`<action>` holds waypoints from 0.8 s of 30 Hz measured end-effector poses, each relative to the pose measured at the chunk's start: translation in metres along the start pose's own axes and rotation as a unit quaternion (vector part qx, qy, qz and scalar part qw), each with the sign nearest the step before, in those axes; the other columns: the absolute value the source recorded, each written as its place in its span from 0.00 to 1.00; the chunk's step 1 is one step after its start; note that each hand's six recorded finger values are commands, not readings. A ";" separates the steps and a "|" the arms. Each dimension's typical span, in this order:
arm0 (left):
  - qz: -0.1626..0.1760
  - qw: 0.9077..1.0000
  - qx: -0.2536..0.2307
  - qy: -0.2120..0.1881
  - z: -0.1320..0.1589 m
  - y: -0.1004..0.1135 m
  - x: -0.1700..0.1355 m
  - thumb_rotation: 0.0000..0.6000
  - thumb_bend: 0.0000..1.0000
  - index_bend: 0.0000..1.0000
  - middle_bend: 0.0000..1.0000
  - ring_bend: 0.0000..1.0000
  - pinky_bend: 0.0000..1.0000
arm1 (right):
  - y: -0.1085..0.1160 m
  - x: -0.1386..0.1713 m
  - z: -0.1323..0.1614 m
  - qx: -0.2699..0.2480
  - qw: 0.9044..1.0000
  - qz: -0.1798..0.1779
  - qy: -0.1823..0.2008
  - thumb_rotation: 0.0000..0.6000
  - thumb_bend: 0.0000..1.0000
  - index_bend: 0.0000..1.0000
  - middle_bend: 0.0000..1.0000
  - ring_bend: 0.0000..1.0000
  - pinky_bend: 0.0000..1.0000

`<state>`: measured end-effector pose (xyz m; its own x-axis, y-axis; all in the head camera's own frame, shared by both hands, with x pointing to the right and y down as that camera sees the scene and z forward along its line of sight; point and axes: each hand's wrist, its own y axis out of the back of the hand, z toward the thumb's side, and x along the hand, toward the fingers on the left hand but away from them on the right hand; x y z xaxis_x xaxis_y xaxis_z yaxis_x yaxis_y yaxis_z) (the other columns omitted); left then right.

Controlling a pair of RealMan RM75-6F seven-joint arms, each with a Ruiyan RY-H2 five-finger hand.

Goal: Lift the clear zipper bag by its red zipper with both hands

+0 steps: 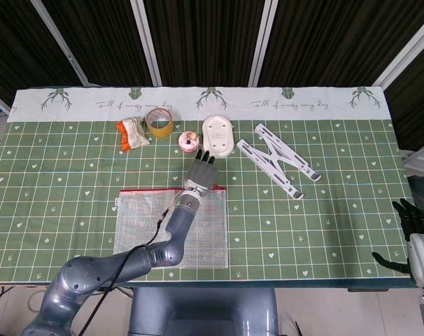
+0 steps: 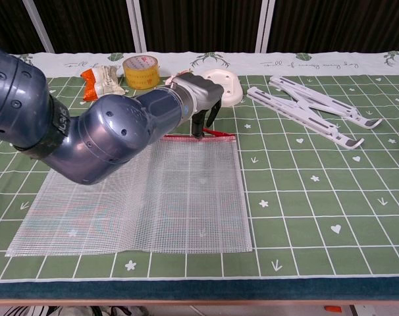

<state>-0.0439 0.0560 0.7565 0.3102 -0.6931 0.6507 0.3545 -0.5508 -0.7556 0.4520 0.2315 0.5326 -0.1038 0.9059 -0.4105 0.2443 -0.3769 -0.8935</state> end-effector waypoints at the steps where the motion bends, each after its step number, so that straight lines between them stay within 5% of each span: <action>1: 0.001 1.000 0.000 0.000 0.001 0.000 0.001 1.00 0.29 0.49 0.15 0.00 0.00 | 0.000 0.000 0.000 0.000 1.000 0.000 0.000 1.00 0.19 0.00 0.00 0.00 0.21; 24: -0.002 1.000 0.010 -0.002 0.007 -0.006 0.006 1.00 0.35 0.59 0.18 0.00 0.00 | 0.000 0.000 0.000 -0.007 1.000 0.002 -0.002 1.00 0.21 0.00 0.00 0.00 0.21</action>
<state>-0.0379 0.0587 0.7656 0.3124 -0.6882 0.6548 0.3734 -0.5448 -0.7508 0.4521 0.2317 0.5325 -0.1068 0.9039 -0.4143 0.2588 -0.3771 -0.8893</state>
